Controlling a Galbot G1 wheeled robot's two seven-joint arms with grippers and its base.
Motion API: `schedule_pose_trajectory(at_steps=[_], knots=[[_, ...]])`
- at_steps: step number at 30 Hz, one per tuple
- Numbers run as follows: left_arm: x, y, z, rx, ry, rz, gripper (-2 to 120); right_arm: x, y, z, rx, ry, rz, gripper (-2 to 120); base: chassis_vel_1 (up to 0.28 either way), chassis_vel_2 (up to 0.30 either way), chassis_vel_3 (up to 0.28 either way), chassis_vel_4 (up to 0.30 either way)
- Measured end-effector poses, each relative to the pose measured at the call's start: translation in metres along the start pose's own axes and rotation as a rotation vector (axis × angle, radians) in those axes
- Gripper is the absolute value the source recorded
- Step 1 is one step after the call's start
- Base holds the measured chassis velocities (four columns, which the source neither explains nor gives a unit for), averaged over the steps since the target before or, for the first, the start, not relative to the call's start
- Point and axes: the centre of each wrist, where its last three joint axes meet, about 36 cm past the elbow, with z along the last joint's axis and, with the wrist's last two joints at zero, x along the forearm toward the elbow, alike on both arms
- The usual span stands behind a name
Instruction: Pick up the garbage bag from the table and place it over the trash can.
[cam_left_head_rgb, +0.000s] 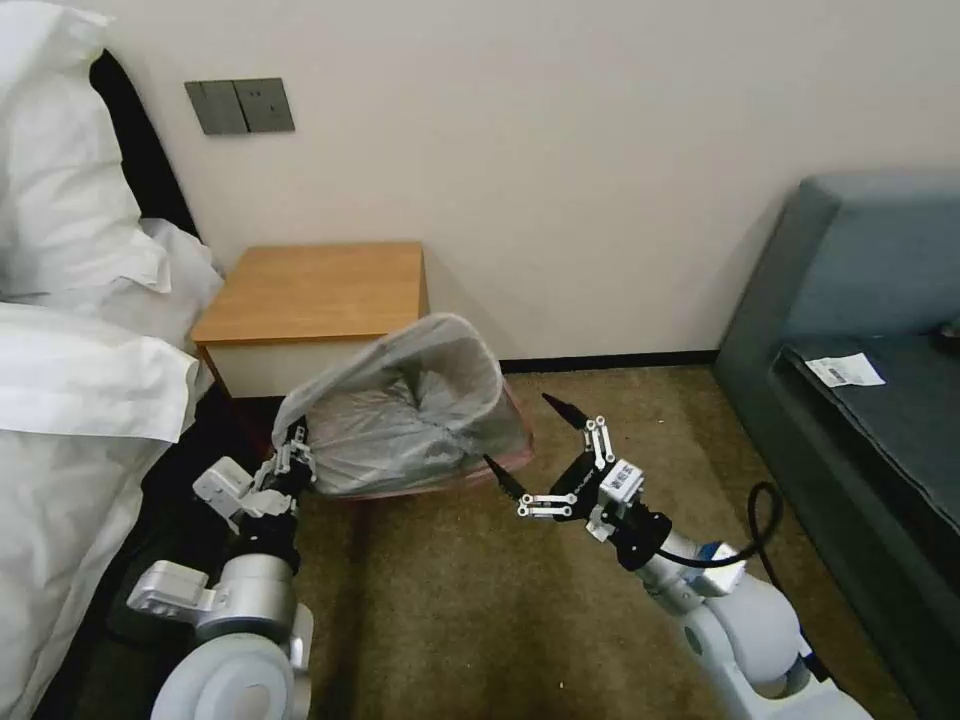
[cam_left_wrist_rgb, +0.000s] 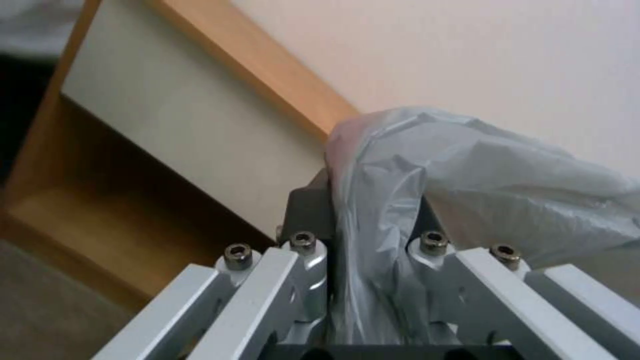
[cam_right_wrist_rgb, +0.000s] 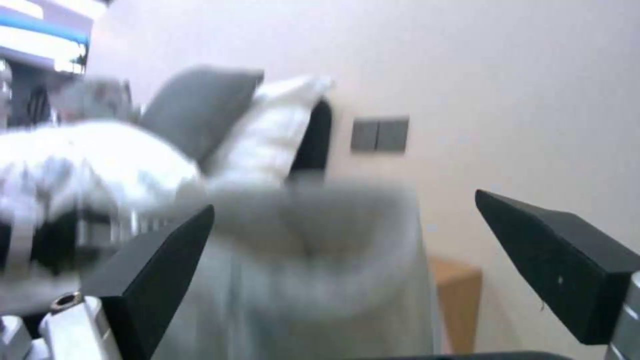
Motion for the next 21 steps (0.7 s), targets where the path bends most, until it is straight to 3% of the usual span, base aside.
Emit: schedule_pose_trajectory(at_steps=[2,4,7,8,12,16,18,21], knots=[[-0.001,0.007,0.01,-0.105,-0.028,0.016,11,-0.01,0.004,-0.012,0.002,-0.03,0.044,100,0.0,0.0,0.0,0.0],[-0.002,0.009,0.013,-0.145,-0.038,0.024,11,-0.014,0.007,-0.017,0.002,-0.032,0.066,99,0.0,0.0,0.0,0.0],[-0.003,0.019,0.025,-0.312,-0.088,0.053,11,-0.032,0.021,-0.045,-0.015,-0.003,0.144,86,0.0,0.0,0.0,0.0],[-0.003,0.019,0.025,-0.312,-0.088,0.053,11,-0.032,0.021,-0.045,-0.015,-0.003,0.144,86,0.0,0.0,0.0,0.0],[-0.003,0.028,0.045,-0.499,-0.138,0.092,11,-0.048,0.053,-0.074,-0.119,0.144,0.196,68,0.0,0.0,0.0,0.0],[-0.001,0.03,0.05,-0.531,-0.14,0.105,11,-0.052,0.062,-0.077,-0.138,0.214,0.165,58,0.0,0.0,0.0,0.0],[-0.001,0.03,0.051,-0.548,-0.138,0.111,11,-0.055,0.063,-0.068,-0.056,0.269,0.104,46,0.0,0.0,0.0,0.0],[-0.001,0.03,0.052,-0.556,-0.14,0.112,11,-0.056,0.063,-0.055,0.037,0.313,0.052,39,0.0,0.0,0.0,0.0]])
